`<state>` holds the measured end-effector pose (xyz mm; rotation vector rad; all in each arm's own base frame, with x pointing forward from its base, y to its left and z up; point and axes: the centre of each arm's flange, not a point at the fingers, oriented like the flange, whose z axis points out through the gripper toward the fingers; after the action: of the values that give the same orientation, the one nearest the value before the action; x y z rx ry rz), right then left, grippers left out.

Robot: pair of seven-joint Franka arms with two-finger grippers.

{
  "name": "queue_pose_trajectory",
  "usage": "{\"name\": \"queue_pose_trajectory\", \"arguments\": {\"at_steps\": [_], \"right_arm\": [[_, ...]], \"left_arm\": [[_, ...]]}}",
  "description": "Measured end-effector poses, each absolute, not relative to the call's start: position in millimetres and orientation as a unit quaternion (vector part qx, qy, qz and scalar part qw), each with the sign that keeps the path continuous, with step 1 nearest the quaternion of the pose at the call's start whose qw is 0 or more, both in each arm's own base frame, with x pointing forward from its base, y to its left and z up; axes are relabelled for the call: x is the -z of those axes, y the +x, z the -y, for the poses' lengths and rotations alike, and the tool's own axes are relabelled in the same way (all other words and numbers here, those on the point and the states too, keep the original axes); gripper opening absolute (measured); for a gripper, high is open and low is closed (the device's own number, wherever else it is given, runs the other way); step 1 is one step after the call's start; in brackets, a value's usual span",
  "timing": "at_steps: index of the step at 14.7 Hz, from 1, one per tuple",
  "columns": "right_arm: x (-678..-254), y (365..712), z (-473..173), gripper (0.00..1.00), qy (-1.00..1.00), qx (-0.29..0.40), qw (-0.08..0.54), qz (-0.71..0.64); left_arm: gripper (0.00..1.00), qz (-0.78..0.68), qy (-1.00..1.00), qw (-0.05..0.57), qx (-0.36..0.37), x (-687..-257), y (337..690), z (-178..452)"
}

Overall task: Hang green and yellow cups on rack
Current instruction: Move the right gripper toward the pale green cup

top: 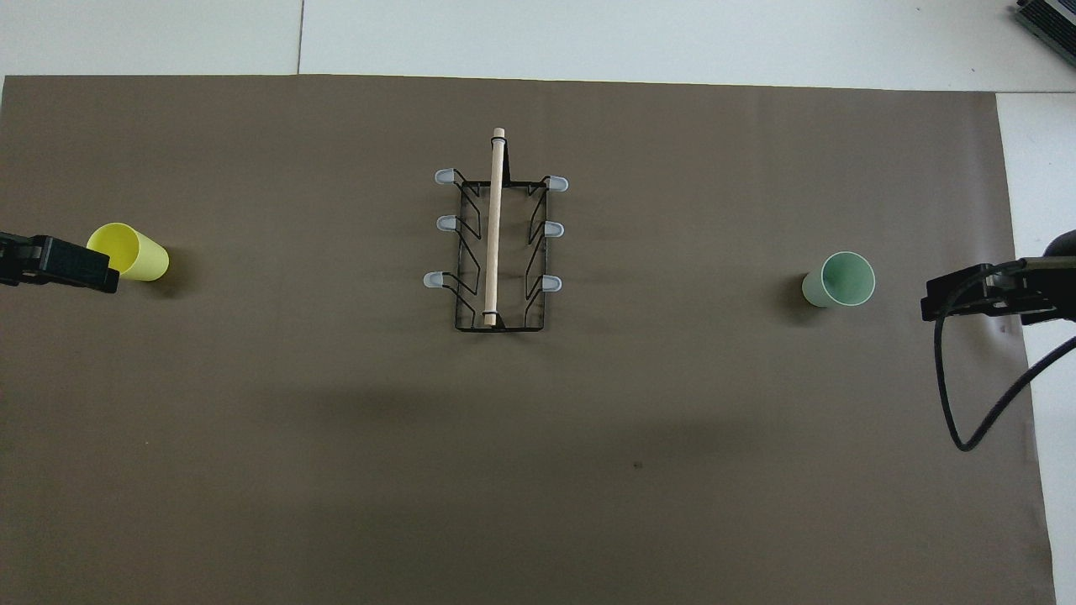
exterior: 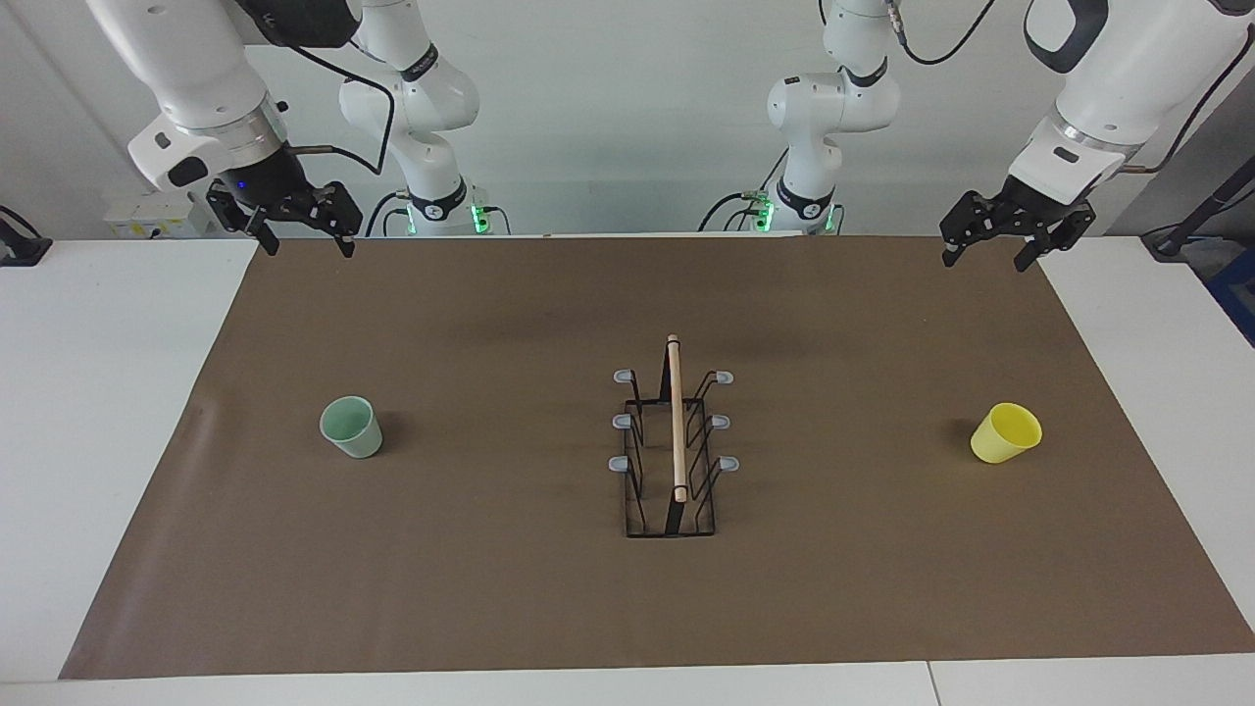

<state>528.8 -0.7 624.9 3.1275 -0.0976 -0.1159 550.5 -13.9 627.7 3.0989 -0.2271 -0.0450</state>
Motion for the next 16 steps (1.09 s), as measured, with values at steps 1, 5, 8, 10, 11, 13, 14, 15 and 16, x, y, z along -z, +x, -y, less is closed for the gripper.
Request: {"name": "queue_pose_trajectory", "arguments": {"at_steps": [1,5,8,10,11,13,14,15,16], "right_arm": [[-625,529,1,1.0,0.999,0.038,0.005,0.031],[-625,528,1,1.0,0.999,0.039,0.005,0.031],[-625,528,0,1.0,0.999,0.039,0.005,0.031],[-621,527,-1,1.0,0.999,0.044,0.006,0.031],[-615,526,-5,1.0,0.998,0.05,0.006,0.03],[-606,522,-15,1.0,0.998,0.058,0.007,0.028],[-604,522,-18,1.0,0.998,0.054,0.007,0.025],[-603,524,-20,1.0,0.999,0.041,0.007,0.024],[-601,527,-19,1.0,0.999,0.033,0.013,0.022]], "left_arm": [[1.0,0.073,0.997,0.017,0.014,-628,550,14],[1.0,0.073,0.997,0.017,0.015,-627,550,14],[1.0,0.073,0.997,0.017,0.016,-627,550,14],[1.0,0.072,0.997,0.017,0.016,-628,550,13],[1.0,0.071,0.997,0.017,0.016,-628,550,12],[1.0,0.068,0.997,0.017,0.015,-628,550,8],[1.0,0.067,0.997,0.017,0.015,-628,550,7],[1.0,0.066,0.998,0.017,0.016,-627,550,6],[1.0,0.064,0.998,0.017,0.017,-626,551,5]]}}
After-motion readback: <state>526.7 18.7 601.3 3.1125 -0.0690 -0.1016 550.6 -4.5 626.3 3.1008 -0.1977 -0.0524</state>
